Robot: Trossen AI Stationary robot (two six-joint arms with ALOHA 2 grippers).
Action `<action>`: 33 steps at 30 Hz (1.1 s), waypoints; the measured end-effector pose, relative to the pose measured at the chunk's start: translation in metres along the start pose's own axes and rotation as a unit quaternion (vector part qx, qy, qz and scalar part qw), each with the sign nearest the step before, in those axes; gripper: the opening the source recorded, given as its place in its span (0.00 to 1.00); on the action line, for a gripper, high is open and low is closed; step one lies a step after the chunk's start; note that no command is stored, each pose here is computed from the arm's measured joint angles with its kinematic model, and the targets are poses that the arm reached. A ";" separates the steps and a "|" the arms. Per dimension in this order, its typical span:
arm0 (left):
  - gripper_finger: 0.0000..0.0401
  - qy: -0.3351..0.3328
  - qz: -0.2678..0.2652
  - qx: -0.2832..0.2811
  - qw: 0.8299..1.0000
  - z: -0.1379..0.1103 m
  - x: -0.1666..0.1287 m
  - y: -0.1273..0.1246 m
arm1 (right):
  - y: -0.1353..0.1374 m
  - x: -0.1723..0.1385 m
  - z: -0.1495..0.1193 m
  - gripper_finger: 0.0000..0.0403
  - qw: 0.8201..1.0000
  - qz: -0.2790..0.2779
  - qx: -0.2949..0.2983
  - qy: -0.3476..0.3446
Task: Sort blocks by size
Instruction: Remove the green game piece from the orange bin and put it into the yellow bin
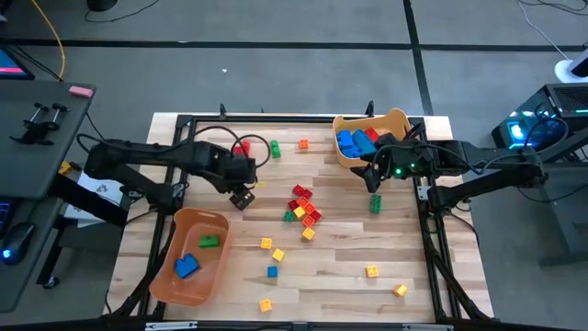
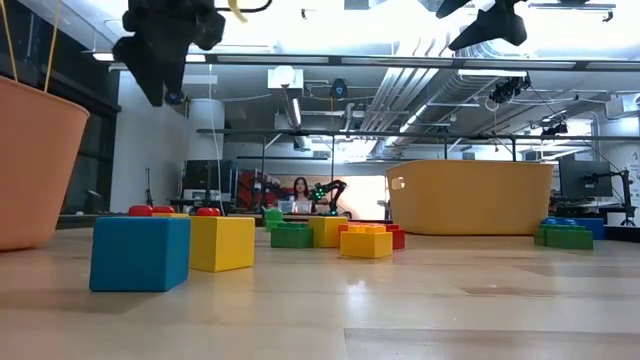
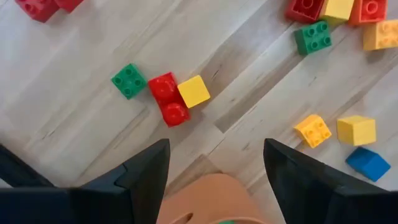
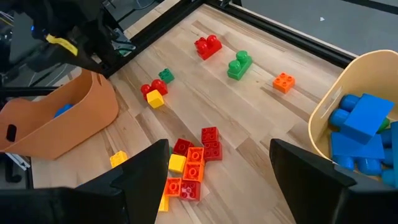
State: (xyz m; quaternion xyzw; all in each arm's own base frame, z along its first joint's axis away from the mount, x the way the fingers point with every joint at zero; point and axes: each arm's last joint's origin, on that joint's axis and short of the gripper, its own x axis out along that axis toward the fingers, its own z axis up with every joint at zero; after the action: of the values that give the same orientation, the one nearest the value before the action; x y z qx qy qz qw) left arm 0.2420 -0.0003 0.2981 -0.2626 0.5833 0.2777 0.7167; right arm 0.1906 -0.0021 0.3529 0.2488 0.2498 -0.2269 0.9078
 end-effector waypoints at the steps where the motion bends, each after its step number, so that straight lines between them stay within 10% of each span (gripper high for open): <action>1: 0.60 0.000 0.000 0.004 1.000 0.000 0.000 0.000 | 0.000 0.000 0.000 0.68 1.000 0.000 0.000 0.000; 7: 0.60 0.007 -0.048 0.017 0.999 -0.016 -0.015 -0.002 | 0.000 0.000 0.000 0.68 1.000 0.000 -0.003 0.000; 14: 0.60 0.008 -0.121 0.091 0.988 -0.092 -0.047 -0.030 | 0.000 0.000 0.000 0.68 1.000 0.000 -0.005 0.000; 22: 0.60 -0.017 -0.034 0.213 0.976 -0.183 -0.013 -0.056 | 0.000 0.000 0.000 0.68 1.000 0.000 -0.017 0.000; 33: 0.60 0.004 0.116 0.265 0.957 -0.194 0.074 -0.050 | 0.000 0.000 0.000 0.68 1.000 0.000 0.010 0.000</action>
State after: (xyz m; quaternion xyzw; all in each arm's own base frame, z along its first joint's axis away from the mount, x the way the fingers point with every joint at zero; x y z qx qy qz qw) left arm 0.1559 -0.1647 0.1928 0.0046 0.6654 0.1931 0.7211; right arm 0.1906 -0.0021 0.3529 0.2576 0.2476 -0.2296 0.9053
